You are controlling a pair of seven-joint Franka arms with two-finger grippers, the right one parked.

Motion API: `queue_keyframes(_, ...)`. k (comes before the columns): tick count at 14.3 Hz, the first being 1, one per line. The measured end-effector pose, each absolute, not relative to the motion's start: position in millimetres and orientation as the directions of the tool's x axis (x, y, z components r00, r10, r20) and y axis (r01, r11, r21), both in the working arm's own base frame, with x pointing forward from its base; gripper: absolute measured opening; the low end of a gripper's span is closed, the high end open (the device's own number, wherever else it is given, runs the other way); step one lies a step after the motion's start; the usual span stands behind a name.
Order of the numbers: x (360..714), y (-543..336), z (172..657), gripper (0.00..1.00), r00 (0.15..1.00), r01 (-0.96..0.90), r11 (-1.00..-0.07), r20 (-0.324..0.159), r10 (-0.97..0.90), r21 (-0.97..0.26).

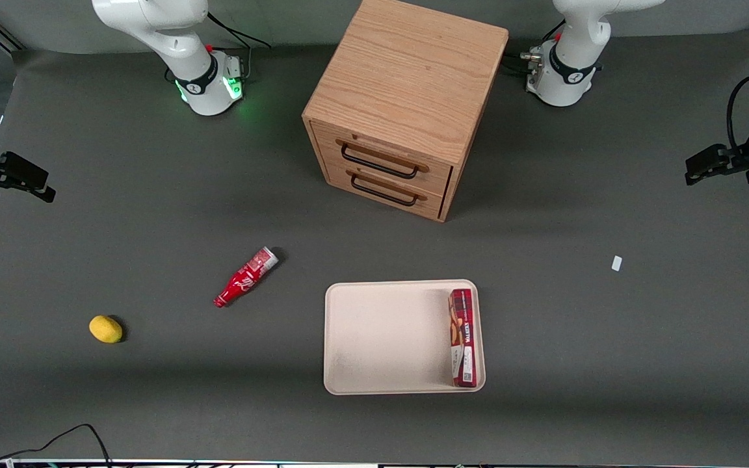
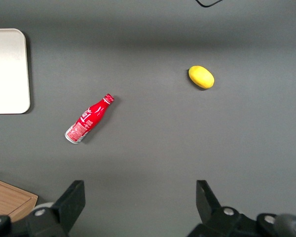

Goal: Place red cookie box on tray

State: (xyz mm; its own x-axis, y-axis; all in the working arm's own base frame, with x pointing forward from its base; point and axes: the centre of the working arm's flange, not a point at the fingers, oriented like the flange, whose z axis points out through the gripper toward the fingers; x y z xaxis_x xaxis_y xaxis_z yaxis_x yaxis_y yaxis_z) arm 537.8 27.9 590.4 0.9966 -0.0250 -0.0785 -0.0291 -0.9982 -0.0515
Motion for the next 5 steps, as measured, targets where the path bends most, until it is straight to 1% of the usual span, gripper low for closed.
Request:
queue_keyframes(1, 539.4, 32.3, 592.2, 1.0, 0.996, -0.036, -0.998, -0.08, -0.032, -0.05)
queue_keyframes(3, 541.5, 34.5, 598.9, 1.0, 0.994, -0.056, -0.997, -0.101, -0.051, -0.046)
queue_keyframes(5, 544.8, 37.2, 609.5, 1.0, 0.993, -0.054, -0.998, -0.103, -0.049, -0.045)
